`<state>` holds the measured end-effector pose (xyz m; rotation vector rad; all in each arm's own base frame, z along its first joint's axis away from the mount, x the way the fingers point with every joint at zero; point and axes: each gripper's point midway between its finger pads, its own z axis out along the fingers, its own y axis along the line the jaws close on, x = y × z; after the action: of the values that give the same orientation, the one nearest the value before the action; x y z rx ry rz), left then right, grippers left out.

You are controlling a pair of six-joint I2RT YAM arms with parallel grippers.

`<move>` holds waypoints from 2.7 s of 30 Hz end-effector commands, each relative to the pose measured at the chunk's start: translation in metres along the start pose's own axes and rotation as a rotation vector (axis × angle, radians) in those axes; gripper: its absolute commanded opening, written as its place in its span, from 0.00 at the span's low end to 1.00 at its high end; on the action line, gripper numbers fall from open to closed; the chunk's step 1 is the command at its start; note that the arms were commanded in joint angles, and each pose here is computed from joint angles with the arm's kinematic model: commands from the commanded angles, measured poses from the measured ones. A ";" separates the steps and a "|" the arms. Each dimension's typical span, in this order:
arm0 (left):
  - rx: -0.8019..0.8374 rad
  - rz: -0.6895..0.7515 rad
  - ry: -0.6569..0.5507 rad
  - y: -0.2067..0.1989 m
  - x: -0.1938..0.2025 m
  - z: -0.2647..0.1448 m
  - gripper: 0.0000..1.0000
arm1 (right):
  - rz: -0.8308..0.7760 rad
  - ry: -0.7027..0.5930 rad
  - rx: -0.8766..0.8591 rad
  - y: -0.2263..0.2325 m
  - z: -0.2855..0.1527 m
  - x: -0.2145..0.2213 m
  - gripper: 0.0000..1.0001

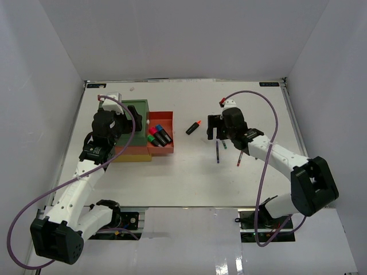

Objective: Sort the stationery into containers
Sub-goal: Pick up the pen from the center of the board.

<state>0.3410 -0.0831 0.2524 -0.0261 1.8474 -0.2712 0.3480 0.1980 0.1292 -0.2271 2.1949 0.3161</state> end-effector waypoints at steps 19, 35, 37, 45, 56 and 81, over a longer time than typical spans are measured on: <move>0.292 0.177 0.034 -0.097 -0.097 -0.001 0.98 | -0.018 -0.275 -0.042 -0.003 -0.080 -0.054 0.90; 0.414 0.338 0.453 -0.239 0.044 0.107 0.98 | -0.029 -0.411 -0.006 -0.028 -0.129 -0.034 0.90; 0.357 0.362 0.492 -0.231 0.066 0.126 0.98 | -0.023 -0.420 0.001 -0.032 -0.132 -0.026 0.91; 0.299 0.395 0.619 -0.218 0.125 0.162 0.95 | -0.004 -0.440 -0.009 -0.038 -0.140 -0.008 0.91; 0.299 0.363 0.731 -0.196 0.169 0.187 0.86 | -0.004 -0.411 -0.021 -0.037 -0.136 0.005 0.91; 0.243 0.422 0.845 -0.182 0.222 0.176 0.70 | -0.016 -0.398 0.007 -0.043 -0.131 0.010 0.91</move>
<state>0.4284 -0.3290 0.0289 0.7383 2.5580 -0.2601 0.2513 0.1196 0.1860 -0.1751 1.8270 0.3293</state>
